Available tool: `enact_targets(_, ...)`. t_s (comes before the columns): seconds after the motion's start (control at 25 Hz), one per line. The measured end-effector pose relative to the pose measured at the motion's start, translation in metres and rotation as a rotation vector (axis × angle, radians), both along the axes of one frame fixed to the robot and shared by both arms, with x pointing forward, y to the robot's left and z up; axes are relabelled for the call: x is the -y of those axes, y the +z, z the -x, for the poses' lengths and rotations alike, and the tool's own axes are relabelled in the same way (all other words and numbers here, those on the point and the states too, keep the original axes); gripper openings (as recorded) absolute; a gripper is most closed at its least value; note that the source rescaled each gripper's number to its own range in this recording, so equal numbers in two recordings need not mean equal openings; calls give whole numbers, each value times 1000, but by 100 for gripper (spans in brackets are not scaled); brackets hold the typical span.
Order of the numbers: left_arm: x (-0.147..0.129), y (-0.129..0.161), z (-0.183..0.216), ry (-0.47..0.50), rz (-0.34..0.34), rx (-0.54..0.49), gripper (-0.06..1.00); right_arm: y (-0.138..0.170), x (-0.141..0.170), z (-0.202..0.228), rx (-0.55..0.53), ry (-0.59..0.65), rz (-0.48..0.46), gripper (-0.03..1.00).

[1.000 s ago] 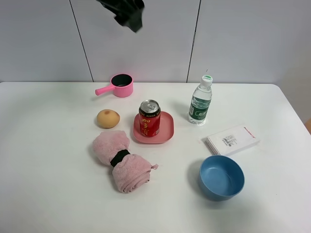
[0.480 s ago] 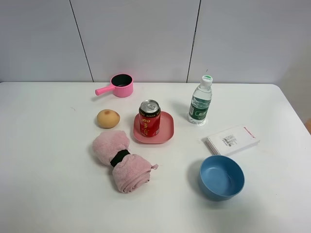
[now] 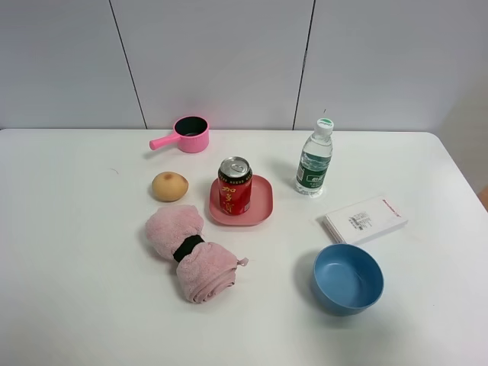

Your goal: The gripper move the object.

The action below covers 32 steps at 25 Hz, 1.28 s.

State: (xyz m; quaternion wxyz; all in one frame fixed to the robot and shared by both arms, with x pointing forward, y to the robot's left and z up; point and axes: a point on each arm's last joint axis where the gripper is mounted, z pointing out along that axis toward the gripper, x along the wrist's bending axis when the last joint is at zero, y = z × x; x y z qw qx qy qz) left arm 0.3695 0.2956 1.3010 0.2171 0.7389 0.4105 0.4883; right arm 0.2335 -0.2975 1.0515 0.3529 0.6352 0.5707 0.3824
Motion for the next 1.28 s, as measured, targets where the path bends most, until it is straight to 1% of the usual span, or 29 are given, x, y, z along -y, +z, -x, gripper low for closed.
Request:
enact_targets(0.08, -5, -8, 23, 4, 44, 16, 46, 0, 0, 0, 0, 0, 0, 100)
enact_targets(0.16, -11, -14, 50, 17, 116, 48, 46, 0, 0, 0, 0, 0, 0, 100)
enact_targets(0.24, -15, -20, 75, 7, 188, 80, 46, 0, 0, 0, 0, 0, 0, 100)
enact_targets(0.36, -16, -34, 109, -53, 281, 110, 46, 0, 0, 0, 0, 0, 0, 100)
enact_targets(0.48, -18, -51, 138, -109, 349, 135, 46, 0, 0, 0, 0, 0, 0, 100)
enact_targets(0.6, -19, -71, 164, -140, 421, 158, 46, 0, 0, 0, 0, 0, 0, 100)
enact_targets(0.72, -17, -94, 178, -126, 450, 163, 46, 0, 0, 0, 0, 0, 0, 100)
enact_targets(1.08, -7, -171, 175, 100, 428, 93, 46, 0, 0, 0, 0, 0, 0, 100)
enact_targets(1.16, -5, -184, 170, 142, 453, 111, 46, 0, 0, 0, 0, 0, 0, 100)
enact_targets(1.28, -4, -200, 158, 207, 525, 123, 46, 0, 0, 0, 0, 0, 0, 100)
